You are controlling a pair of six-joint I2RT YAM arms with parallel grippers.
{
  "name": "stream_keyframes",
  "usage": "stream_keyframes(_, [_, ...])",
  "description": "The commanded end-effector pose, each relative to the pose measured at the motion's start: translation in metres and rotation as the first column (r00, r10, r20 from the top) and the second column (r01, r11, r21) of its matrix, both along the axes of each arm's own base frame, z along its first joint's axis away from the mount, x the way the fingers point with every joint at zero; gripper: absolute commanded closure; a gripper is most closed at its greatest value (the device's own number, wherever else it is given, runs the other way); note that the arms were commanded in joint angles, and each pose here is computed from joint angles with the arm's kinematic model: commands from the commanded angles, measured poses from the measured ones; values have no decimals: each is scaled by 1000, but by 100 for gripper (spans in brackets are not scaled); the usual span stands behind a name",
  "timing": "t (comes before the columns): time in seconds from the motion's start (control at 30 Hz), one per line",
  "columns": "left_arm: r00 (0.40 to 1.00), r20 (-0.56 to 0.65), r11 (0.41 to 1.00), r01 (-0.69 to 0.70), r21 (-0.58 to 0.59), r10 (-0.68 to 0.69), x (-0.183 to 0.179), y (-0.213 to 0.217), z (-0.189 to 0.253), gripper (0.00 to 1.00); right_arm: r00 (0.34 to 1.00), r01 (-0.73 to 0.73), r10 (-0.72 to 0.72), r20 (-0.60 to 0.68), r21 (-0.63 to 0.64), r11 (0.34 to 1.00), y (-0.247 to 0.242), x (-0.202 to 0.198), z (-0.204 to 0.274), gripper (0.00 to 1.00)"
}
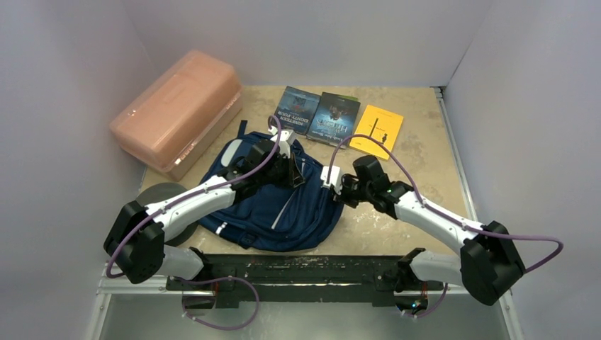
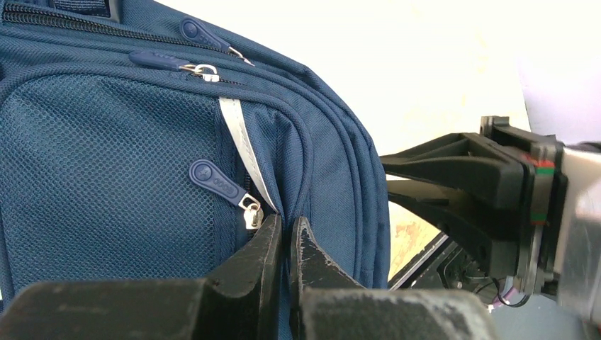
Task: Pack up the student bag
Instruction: Unzip the student bag at the center of the board.
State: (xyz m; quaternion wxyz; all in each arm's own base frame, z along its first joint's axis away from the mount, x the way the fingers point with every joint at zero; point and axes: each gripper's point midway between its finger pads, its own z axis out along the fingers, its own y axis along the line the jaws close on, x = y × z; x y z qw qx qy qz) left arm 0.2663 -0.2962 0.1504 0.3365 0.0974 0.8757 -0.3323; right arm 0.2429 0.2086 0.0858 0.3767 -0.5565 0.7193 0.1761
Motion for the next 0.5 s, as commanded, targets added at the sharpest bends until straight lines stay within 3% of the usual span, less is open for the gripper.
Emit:
stream_keyframes(0.0, [998,64,999,2,-50,1,8,-4,19,100,965,43,-3,261,-149,988,-11,21,25,84])
stream_keyframes(0.07, [998,63,999,7,-45,-5,7,-4,17,100,951,-7,61,302,-178,984,-6,15,28,76])
stream_keyframes(0.33, [998,47,996,39,-85,-35,3,-12,18,100,937,-92,98,336,-33,995,21,7,33,67])
stream_keyframes(0.47, [998,52,995,43,-89,-39,0,-10,20,100,946,-106,114,303,-41,993,26,8,22,77])
